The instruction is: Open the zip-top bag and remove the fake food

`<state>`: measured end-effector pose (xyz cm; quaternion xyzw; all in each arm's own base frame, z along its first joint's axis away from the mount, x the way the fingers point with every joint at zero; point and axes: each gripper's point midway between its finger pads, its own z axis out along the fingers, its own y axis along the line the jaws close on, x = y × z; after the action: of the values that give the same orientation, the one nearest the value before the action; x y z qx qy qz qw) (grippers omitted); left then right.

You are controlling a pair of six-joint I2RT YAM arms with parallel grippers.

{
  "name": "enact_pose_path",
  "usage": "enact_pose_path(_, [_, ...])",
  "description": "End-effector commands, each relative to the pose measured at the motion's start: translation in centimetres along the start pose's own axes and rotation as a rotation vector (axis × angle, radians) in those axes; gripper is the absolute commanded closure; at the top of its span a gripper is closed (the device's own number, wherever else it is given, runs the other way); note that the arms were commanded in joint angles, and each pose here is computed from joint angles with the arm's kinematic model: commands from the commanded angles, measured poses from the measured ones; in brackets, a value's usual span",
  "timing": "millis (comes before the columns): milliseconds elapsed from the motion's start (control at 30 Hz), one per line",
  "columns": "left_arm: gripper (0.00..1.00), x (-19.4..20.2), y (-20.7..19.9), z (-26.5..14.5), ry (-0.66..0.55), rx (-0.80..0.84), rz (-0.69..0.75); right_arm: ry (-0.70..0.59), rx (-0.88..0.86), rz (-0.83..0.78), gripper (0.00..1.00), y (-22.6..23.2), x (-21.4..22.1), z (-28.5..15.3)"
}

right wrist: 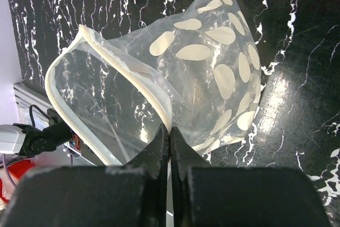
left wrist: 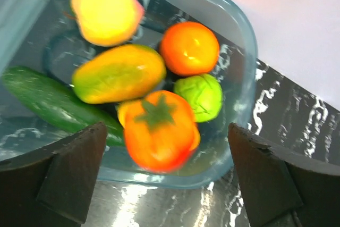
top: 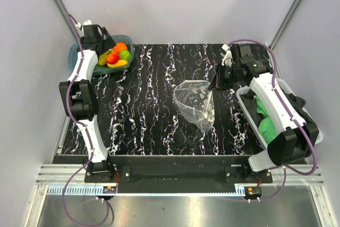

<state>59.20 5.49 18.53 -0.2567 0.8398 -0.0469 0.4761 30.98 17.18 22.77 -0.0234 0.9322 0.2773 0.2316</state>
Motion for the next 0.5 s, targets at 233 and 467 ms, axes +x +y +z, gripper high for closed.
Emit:
enact_pose_path(233, [0.01,-0.2,-1.6,-9.2,-0.054,0.019,-0.011,-0.123,0.205,-0.117,1.00,-1.3,-5.8,-2.7])
enact_pose_path(467, [0.01,11.3,-3.6,-19.4,0.120,0.183,0.043,-0.112,0.034,-0.042,0.79,1.2,-8.2,2.1])
